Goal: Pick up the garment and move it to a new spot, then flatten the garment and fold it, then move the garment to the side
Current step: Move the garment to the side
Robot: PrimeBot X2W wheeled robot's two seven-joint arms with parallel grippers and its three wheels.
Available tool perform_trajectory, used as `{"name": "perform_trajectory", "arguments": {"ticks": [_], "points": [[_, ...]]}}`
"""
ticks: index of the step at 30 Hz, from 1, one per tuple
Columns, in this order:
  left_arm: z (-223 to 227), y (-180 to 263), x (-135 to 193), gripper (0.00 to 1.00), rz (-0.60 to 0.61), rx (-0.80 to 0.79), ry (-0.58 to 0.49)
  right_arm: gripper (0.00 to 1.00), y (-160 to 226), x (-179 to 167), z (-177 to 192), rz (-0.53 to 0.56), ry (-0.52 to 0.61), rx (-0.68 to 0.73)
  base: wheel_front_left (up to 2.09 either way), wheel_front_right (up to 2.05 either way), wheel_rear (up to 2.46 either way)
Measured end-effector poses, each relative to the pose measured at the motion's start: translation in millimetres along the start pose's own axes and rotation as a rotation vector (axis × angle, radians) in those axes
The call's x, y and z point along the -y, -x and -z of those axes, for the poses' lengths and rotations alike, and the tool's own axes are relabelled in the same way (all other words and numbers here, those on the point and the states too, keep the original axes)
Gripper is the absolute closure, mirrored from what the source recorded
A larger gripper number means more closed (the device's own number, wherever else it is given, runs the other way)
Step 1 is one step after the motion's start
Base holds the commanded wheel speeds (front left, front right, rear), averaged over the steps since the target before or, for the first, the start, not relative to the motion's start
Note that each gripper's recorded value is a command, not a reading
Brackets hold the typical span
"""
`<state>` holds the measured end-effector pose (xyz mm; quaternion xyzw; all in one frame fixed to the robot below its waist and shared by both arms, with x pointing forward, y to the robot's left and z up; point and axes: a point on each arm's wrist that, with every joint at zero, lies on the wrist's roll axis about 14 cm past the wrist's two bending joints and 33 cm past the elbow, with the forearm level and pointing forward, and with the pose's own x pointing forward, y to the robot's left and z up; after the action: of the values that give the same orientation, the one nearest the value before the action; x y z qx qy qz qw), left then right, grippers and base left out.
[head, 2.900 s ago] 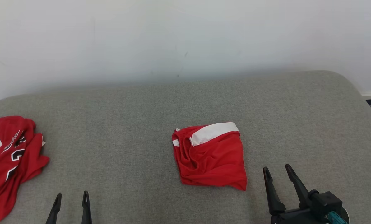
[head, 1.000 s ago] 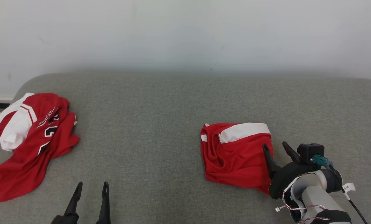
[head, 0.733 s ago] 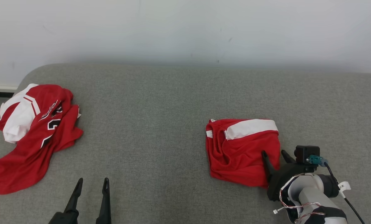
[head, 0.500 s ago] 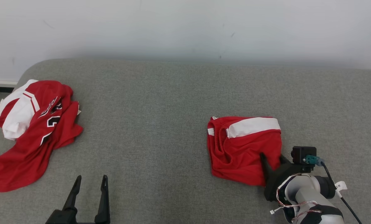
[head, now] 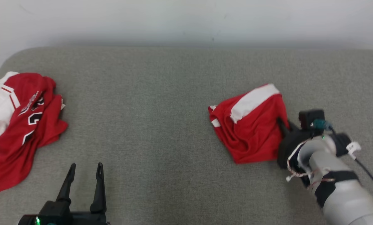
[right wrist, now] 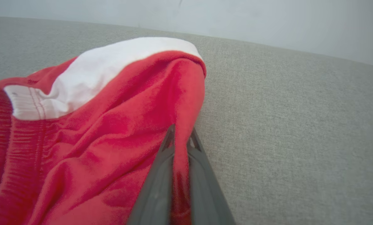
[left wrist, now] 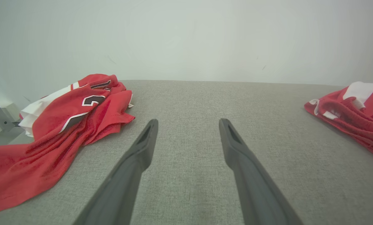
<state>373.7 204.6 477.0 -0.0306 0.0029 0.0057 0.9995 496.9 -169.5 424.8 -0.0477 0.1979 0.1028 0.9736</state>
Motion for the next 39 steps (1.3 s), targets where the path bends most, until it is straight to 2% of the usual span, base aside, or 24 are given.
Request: {"name": "perform_trajectory", "arguments": {"ticks": [9, 18, 27, 30, 39], "points": [[-7.5, -49.8, 24.0, 0.00, 0.075, 0.049, 0.009, 1.00, -29.0, 71.9, -42.6, 0.083, 0.179, 0.021, 0.00, 0.00, 0.00], [6.6, -91.7, 40.4, 0.00, 0.140, 0.061, 0.001, 1.00, -42.8, 149.3, -58.6, 0.189, 0.332, -0.025, 0.00, 0.00, 0.00], [27.8, -124.1, 59.9, 0.00, 0.217, 0.074, -0.021, 1.00, -25.5, 228.0, -67.0, 0.323, 0.436, -0.095, 0.00, 0.00, 0.00], [41.4, -133.3, 72.4, 0.00, 0.256, 0.068, -0.018, 1.00, -13.6, 258.0, -59.7, 0.375, 0.477, -0.158, 0.00, 0.00, 0.00], [64.0, -147.8, 88.0, 0.00, 0.309, 0.065, -0.003, 1.00, -9.3, 297.4, -53.5, 0.451, 0.518, -0.229, 0.00, 0.00, 0.00]]}}
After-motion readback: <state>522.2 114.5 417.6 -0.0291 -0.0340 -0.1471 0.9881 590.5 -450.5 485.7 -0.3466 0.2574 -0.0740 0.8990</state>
